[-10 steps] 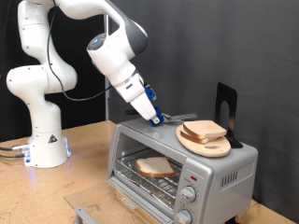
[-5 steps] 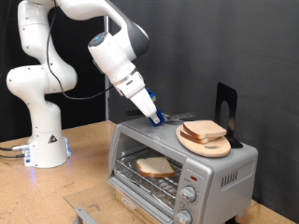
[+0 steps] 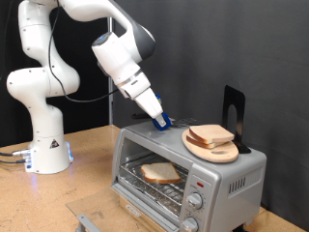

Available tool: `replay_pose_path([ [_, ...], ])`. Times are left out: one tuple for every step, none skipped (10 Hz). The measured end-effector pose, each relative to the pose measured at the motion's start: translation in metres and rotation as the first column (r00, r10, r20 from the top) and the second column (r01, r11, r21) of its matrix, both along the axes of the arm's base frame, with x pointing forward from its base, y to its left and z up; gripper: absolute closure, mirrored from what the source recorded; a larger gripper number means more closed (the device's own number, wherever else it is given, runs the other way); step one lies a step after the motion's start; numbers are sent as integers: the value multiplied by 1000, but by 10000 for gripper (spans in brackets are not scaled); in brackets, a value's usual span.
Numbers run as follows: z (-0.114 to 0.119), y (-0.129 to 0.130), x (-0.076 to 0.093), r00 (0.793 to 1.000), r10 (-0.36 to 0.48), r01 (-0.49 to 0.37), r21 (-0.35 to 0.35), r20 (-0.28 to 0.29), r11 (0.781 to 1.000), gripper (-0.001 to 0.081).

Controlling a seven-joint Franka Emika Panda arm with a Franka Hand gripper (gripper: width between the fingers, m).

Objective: Make a piece of toast with the oven

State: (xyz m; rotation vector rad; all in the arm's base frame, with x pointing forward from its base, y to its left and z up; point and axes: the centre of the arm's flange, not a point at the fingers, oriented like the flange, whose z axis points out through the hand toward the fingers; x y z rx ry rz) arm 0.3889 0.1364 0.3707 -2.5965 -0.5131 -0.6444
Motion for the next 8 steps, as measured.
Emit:
replay_pose_path([
  [4, 0, 0, 1000, 3, -3, 13, 10, 1000, 3],
  [9, -2, -1, 1000, 6, -7, 30, 14, 1000, 3],
  [17, -3, -2, 1000, 10, -11, 50, 17, 999, 3],
  [25, -5, -3, 1000, 10, -12, 69, 23, 998, 3],
  [34, -7, -4, 1000, 9, -11, 90, 27, 996, 3],
  [43, -9, -5, 1000, 4, -5, 123, 9, 992, 3],
  [51, -11, -7, 1000, -1, 4, 154, -15, 988, 3],
  [49, -11, -8, 1000, -1, 2, 146, -9, 989, 3],
])
